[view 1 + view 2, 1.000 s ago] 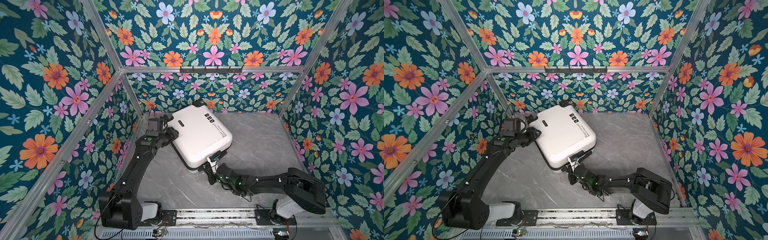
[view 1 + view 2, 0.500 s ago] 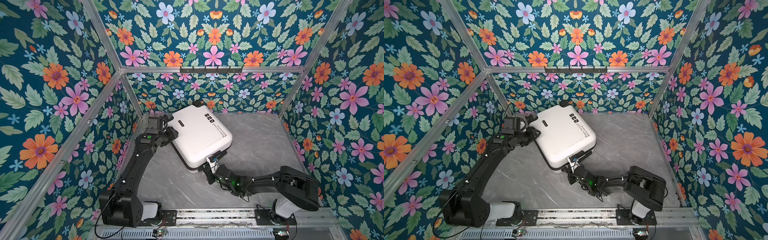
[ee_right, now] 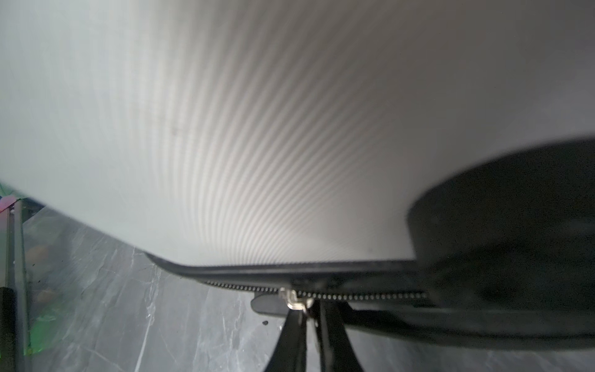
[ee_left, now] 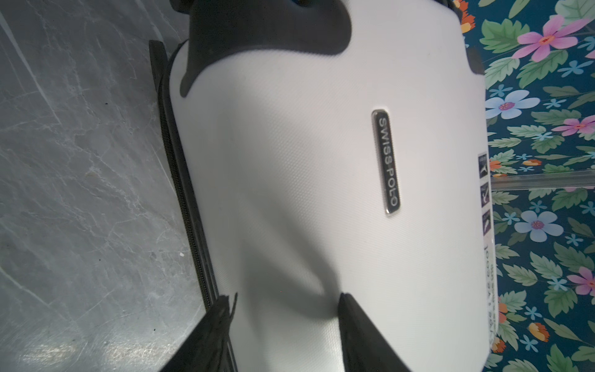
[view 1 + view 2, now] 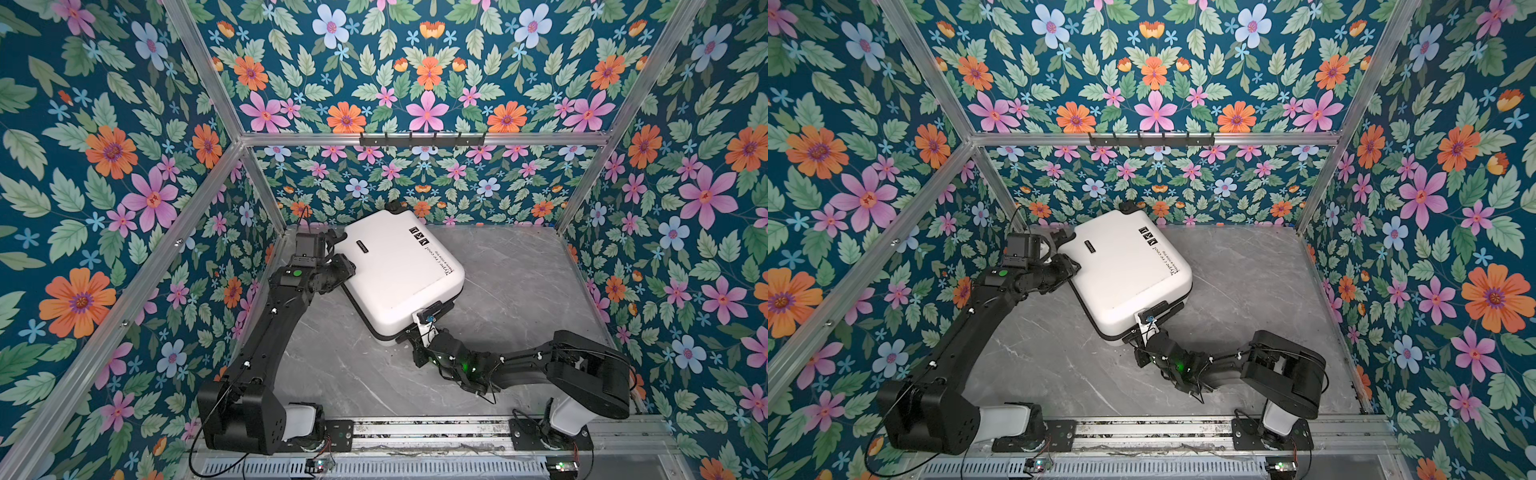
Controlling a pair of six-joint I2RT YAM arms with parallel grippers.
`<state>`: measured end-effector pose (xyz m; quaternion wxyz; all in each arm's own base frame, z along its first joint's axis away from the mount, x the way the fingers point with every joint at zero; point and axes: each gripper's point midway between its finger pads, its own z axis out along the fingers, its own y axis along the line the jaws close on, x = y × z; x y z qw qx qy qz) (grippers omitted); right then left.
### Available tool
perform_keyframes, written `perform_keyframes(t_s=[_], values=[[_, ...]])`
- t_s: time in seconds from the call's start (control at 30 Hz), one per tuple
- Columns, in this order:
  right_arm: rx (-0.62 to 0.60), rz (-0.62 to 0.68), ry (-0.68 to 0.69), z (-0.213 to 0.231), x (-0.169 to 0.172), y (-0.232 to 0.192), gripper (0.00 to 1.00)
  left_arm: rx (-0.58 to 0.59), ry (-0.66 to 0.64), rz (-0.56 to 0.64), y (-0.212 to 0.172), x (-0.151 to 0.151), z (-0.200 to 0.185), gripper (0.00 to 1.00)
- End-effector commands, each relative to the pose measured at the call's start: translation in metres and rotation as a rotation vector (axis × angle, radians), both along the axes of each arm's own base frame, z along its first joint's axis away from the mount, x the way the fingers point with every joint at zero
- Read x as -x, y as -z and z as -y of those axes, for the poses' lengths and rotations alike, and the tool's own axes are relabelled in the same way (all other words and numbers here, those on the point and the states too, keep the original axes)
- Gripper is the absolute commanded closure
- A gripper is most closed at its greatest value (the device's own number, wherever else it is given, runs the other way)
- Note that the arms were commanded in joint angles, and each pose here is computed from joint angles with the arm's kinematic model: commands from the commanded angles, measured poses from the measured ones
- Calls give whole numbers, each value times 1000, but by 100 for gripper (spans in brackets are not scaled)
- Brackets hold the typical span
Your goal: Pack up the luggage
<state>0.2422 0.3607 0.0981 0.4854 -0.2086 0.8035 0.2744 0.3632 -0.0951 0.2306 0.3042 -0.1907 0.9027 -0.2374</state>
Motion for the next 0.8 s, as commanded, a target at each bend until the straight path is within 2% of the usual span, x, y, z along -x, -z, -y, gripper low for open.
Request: perform_keyframes(t_s=[0.0, 0.17, 0.23, 0.37, 0.47, 0.53, 0.77], values=[[-46, 30, 42, 0, -7, -13, 90, -33, -10, -36, 3, 7, -6, 45], [-50, 36, 61, 1, -10, -16, 100, -16, -12, 34, -33, -2, -2, 46], [-53, 38, 61, 0, -11, -17, 100, -5, 6, 54, -47, -7, 7, 46], [-45, 32, 65, 0, -11, -16, 100, -11, 105, 81, -62, -12, 57, 46], [-48, 21, 60, -1, -10, -15, 100, -32, 198, 56, -50, -12, 101, 47], [-51, 6, 60, -2, -10, -14, 100, -40, 233, 12, -32, -10, 116, 47], [-77, -32, 129, 11, -11, -9, 100, -64, 177, -88, 19, -4, 100, 47]])
